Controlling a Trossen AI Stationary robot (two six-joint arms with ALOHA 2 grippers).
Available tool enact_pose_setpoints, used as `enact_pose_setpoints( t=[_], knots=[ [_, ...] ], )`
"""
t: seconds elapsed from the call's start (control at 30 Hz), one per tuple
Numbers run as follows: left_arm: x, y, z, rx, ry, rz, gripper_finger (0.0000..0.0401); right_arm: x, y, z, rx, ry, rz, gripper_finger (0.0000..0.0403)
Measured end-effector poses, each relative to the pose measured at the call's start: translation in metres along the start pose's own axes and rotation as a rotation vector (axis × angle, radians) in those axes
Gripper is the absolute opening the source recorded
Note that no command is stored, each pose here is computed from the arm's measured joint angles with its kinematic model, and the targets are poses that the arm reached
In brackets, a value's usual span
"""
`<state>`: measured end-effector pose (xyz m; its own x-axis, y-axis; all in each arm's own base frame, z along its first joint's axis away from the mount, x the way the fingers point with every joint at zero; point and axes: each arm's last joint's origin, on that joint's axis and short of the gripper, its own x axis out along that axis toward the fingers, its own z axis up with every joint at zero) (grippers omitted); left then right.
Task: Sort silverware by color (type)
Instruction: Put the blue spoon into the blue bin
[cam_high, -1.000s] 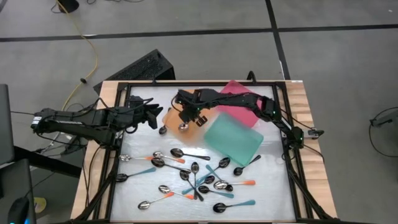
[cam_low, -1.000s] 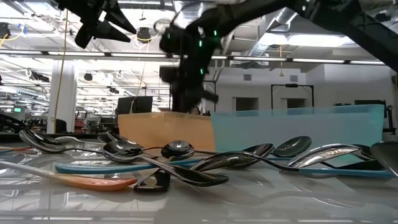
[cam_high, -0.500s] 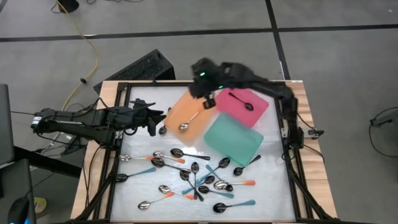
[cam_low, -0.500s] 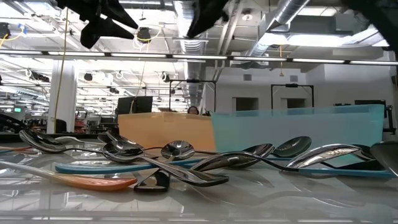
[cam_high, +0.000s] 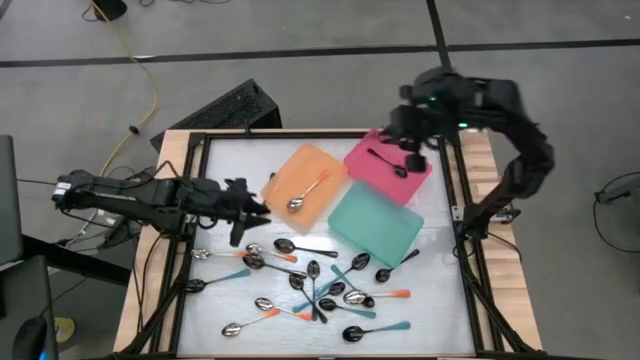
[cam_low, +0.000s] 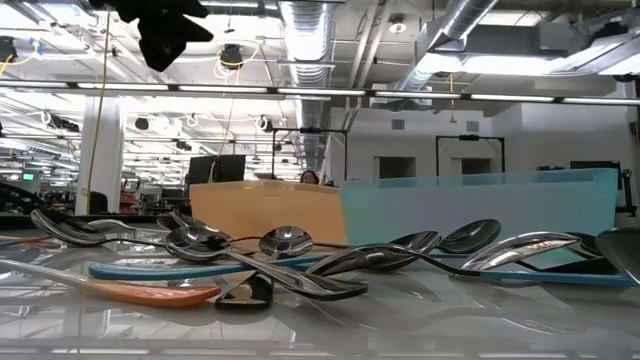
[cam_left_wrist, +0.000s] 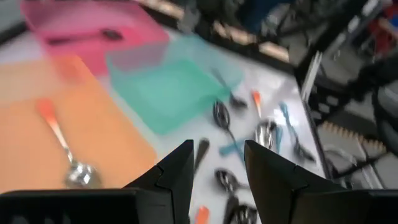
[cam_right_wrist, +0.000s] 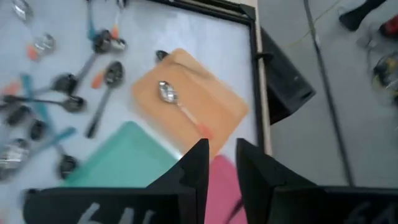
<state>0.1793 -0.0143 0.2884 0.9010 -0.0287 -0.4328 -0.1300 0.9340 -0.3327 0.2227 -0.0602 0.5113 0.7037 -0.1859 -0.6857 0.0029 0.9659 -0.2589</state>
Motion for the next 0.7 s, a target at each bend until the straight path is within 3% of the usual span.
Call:
enact_pose_setpoints(
  t=[0.13,0.37,0.7],
  knots=[
    [0.018,-0.008,-0.009,0.004,0.095,-0.020,0.0125,-0.026,0.010,-0.013,0.088,0.006,0.034,0.0093],
    [0.047,-0.021,-0.017,-0.119,0.216,-0.008,0.0125,-0.068,0.026,-0.026,0.193,-0.106,0.063,0.0093],
    [0.061,-0.047,-0.017,-0.074,0.306,-0.029,0.0125,-0.094,0.052,-0.072,0.318,-0.083,0.153,0.0093]
  ],
)
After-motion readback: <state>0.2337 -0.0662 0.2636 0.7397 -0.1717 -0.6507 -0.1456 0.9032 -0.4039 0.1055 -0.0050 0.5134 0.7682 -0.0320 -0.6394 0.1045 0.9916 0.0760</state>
